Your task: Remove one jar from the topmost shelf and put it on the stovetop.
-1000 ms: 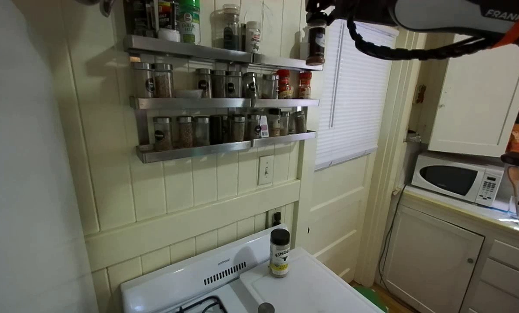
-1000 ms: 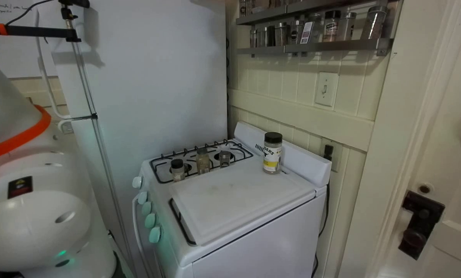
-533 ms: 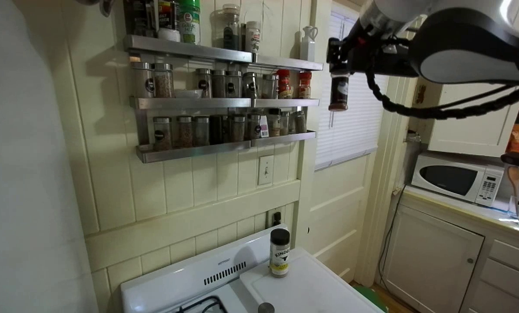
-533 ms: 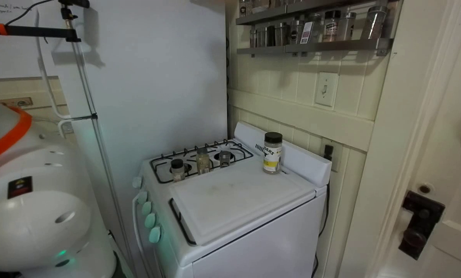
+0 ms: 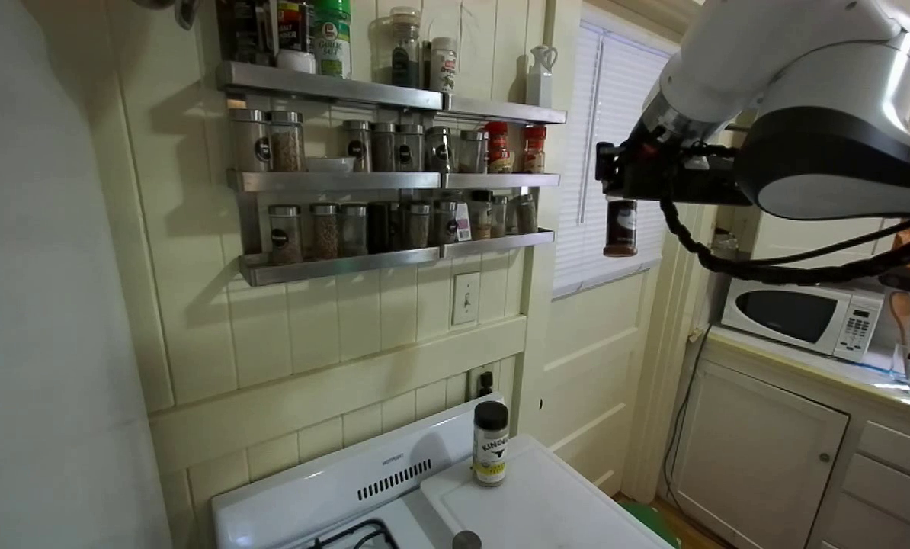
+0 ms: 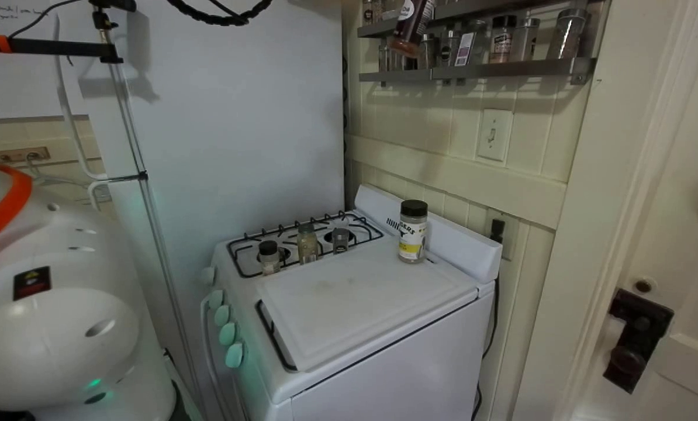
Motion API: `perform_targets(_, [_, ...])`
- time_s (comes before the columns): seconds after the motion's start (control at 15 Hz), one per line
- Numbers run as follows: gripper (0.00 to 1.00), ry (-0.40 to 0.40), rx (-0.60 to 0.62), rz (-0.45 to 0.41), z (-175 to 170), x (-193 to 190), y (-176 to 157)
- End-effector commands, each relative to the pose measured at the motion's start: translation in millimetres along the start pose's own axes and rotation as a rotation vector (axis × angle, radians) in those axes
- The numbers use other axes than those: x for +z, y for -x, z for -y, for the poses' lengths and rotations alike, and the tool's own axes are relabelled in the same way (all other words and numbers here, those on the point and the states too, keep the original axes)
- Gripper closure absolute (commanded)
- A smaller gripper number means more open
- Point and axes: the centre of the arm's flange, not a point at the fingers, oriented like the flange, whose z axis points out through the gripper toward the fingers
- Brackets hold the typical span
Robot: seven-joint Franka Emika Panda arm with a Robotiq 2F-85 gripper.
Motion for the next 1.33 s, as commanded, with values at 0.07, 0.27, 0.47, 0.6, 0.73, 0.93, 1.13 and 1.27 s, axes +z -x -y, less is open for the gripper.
perform_targets(0.07, [0.70,-0.018,-0.010,-0.033,6,-3,-7])
perform_targets(0.27, [0.70,-0.163,-0.055,-0.164,47,3,20])
perform_targets(0.47, [0.70,-0.334,-0.085,-0.181,92,-1,68])
perform_targets(0.6, [0.70,-0.398,-0.123,-0.162,110,3,109])
perform_targets(0.73, [0.70,-0.426,-0.147,-0.137,114,7,145])
perform_targets(0.93, [0.70,-0.432,-0.176,-0.112,104,14,185])
perform_targets(1.13, [0.70,-0.454,-0.207,-0.125,99,24,221])
perform_targets(1.27, [0.70,-0.462,-0.224,-0.131,96,32,249])
